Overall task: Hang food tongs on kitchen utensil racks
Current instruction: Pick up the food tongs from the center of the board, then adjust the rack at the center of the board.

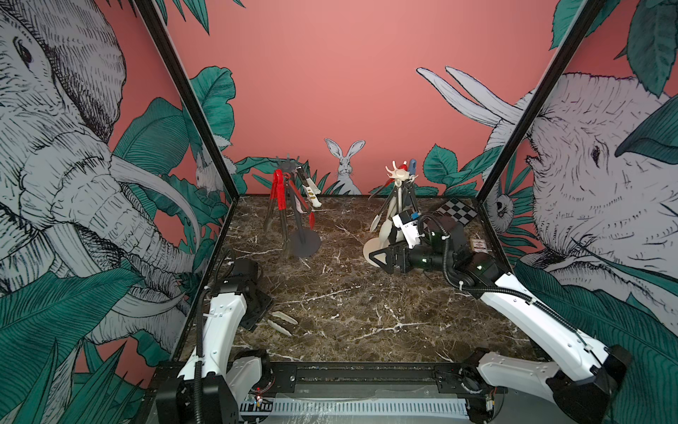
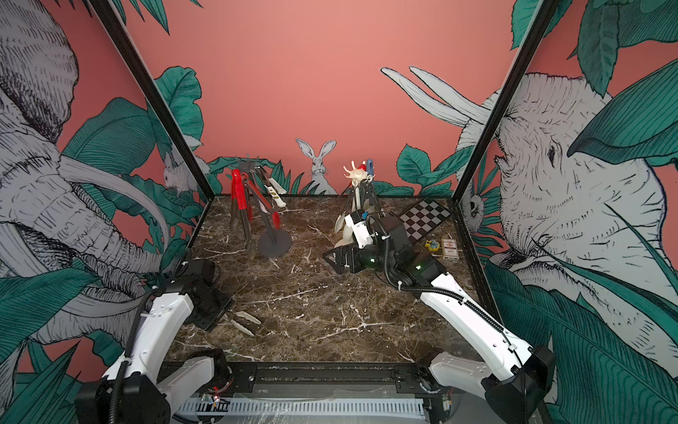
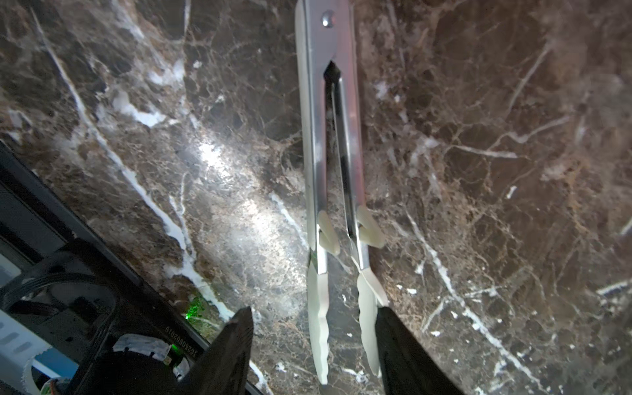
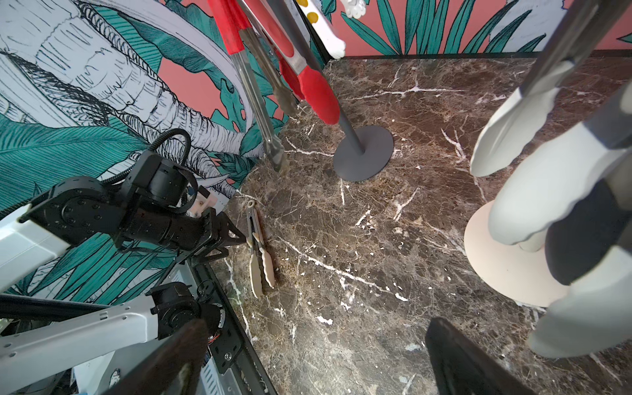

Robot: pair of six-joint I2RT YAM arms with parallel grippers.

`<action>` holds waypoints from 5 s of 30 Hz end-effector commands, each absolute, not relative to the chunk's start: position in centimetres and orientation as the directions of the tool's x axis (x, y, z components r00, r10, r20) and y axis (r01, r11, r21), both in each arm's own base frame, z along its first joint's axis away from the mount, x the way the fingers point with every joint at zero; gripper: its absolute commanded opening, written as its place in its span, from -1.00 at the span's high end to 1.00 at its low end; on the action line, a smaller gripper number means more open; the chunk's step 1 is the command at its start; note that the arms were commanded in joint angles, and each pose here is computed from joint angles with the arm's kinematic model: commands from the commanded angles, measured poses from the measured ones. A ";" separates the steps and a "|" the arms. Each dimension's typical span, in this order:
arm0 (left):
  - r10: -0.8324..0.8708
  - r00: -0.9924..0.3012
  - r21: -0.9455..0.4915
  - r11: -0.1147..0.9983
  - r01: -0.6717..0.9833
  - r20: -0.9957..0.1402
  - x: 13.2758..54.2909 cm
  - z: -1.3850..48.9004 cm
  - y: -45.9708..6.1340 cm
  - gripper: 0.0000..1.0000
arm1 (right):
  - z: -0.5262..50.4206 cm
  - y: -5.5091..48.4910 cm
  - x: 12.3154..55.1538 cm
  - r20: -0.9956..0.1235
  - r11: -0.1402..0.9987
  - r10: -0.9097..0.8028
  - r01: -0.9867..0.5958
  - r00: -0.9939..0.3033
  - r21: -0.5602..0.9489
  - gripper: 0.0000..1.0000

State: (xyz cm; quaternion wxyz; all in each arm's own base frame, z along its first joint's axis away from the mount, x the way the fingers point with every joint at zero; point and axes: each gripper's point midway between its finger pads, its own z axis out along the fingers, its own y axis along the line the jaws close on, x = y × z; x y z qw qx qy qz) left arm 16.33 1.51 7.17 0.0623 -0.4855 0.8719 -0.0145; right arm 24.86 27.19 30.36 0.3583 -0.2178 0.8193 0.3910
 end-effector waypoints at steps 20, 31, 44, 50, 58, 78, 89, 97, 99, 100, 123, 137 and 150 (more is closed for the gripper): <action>-0.864 -0.483 -0.019 0.490 -0.871 -0.144 17.1 3.7 2.9 0.15 | 31.5 27.0 24.9 -0.770 0.572 -0.050 -0.650 -0.636 0.500 -0.97; -0.861 -0.488 0.002 0.493 -0.870 -0.139 17.7 2.3 3.1 0.30 | 31.6 26.8 24.8 -0.771 0.572 -0.050 -0.651 -0.635 0.499 -0.97; -0.828 -0.537 0.007 0.543 -0.840 -0.158 18.5 2.1 3.4 0.70 | 31.6 26.5 24.8 -0.769 0.576 -0.045 -0.646 -0.637 0.501 -0.98; -0.776 -0.604 0.018 0.611 -0.791 -0.183 19.8 3.4 3.8 0.95 | 31.9 26.5 24.7 -0.773 0.573 -0.037 -0.647 -0.633 0.503 -0.98; -0.700 -0.670 0.034 0.685 -0.728 -0.246 21.4 6.1 4.6 1.00 | 32.2 26.2 24.7 -0.780 0.582 -0.028 -0.644 -0.625 0.496 -0.97; -0.303 -0.760 0.031 0.920 -0.391 -0.574 26.9 18.5 6.7 1.00 | 33.0 26.3 24.8 -0.795 0.576 -0.027 -0.659 -0.606 0.483 -0.98; -0.009 -0.692 0.133 0.979 -0.152 -0.722 29.6 25.8 6.9 1.00 | 33.8 26.4 24.7 -0.808 0.566 -0.037 -0.679 -0.588 0.468 -0.97; 0.198 -0.558 0.217 0.976 0.033 -0.806 30.6 31.2 4.9 1.00 | 35.0 27.1 25.9 -0.822 0.567 -0.044 -0.692 -0.567 0.447 -0.98; 0.234 -0.509 0.226 0.971 0.079 -0.828 30.7 32.7 4.0 1.00 | 35.3 27.6 26.7 -0.823 0.569 -0.053 -0.694 -0.565 0.440 -0.97; 0.247 -0.485 0.228 0.969 0.098 -0.839 30.6 33.4 3.6 1.00 | 36.3 27.8 27.0 -0.833 0.564 -0.049 -0.704 -0.551 0.433 -0.98; 0.262 -0.144 0.176 0.883 0.435 -0.954 30.2 43.3 -3.7 1.00 | 41.3 39.1 34.8 -0.854 0.460 -0.050 -0.771 -0.517 0.440 -0.97; 0.159 -0.084 0.103 0.882 0.460 -0.984 32.3 43.9 -4.1 1.00 | 43.1 43.6 39.0 -0.878 0.503 0.049 -0.748 -0.476 0.433 -0.97; 0.119 -0.108 0.052 0.874 0.484 -0.987 32.1 43.1 -4.5 1.00 | 44.0 46.4 41.5 -0.881 0.470 0.136 -0.753 -0.454 0.460 -0.97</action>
